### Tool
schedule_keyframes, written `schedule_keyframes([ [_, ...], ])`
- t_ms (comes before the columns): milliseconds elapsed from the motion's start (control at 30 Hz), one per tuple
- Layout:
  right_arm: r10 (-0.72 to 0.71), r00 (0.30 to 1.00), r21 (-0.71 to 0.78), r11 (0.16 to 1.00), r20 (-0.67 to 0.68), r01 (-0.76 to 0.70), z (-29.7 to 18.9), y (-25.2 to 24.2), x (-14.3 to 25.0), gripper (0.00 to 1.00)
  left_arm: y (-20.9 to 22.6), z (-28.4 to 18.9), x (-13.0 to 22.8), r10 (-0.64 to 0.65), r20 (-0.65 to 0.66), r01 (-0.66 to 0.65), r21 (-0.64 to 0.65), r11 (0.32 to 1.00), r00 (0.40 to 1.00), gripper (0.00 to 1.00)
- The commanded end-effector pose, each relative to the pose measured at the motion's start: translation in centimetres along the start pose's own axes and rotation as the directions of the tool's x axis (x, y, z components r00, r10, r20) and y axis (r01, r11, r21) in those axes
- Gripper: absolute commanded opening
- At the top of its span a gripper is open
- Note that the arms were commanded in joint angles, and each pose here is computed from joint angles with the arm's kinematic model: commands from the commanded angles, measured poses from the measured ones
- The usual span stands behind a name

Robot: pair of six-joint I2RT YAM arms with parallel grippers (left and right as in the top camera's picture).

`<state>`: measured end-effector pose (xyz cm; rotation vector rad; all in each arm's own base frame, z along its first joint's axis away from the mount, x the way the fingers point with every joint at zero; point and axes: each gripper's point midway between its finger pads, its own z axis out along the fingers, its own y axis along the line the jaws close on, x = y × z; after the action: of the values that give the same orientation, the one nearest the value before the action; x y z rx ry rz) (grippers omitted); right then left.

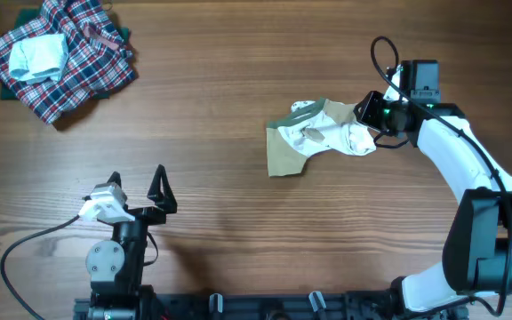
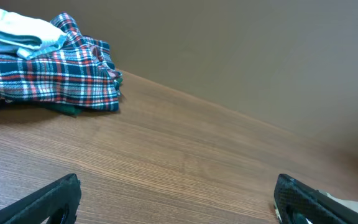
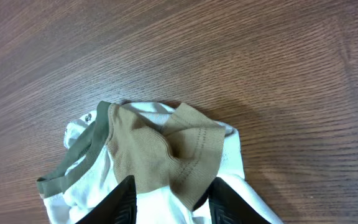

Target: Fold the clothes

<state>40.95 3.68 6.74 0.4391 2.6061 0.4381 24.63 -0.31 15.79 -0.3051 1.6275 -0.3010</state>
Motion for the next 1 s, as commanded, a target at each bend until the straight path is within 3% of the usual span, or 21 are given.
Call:
schedule_keyframes([
  [0,-0.002,1.0,0.037,0.999,-0.008,0.002,0.6,-0.8,0.4,0.38,-0.2,0.0,0.3,0.02,-0.005,-0.02,0.015,1.0,1.0,1.0],
  [300,0.015,0.999,0.048,0.999,-0.035,-0.013,3.1,-1.7,1.2,0.36,-0.2,0.0,0.3,0.02,-0.005,-0.02,0.015,1.0,1.0,1.0],
  [467,0.012,1.0,0.043,0.999,-0.024,-0.011,3.3,-1.7,1.0,0.05,-0.2,0.0,0.3,0.02,-0.005,-0.02,0.015,1.0,1.0,1.0],
  [633,0.023,0.999,0.006,1.0,0.022,-0.024,3.3,-0.9,-0.2,0.04,-0.2,0.0,0.3,0.02,-0.005,-0.02,0.015,1.0,1.0,1.0],
  [800,-0.026,0.988,-0.233,0.97,0.154,0.062,2.4,4.1,-3.8,0.04,-0.2,0.0,0.3,0.02,-0.005,-0.02,0.015,1.0,1.0,1.0],
  [967,0.047,0.964,-0.318,0.947,0.261,0.04,1.2,5.9,-6.9,0.04,-0.2,0.0,0.3,0.02,-0.005,-0.02,0.015,1.0,1.0,1.0],
])
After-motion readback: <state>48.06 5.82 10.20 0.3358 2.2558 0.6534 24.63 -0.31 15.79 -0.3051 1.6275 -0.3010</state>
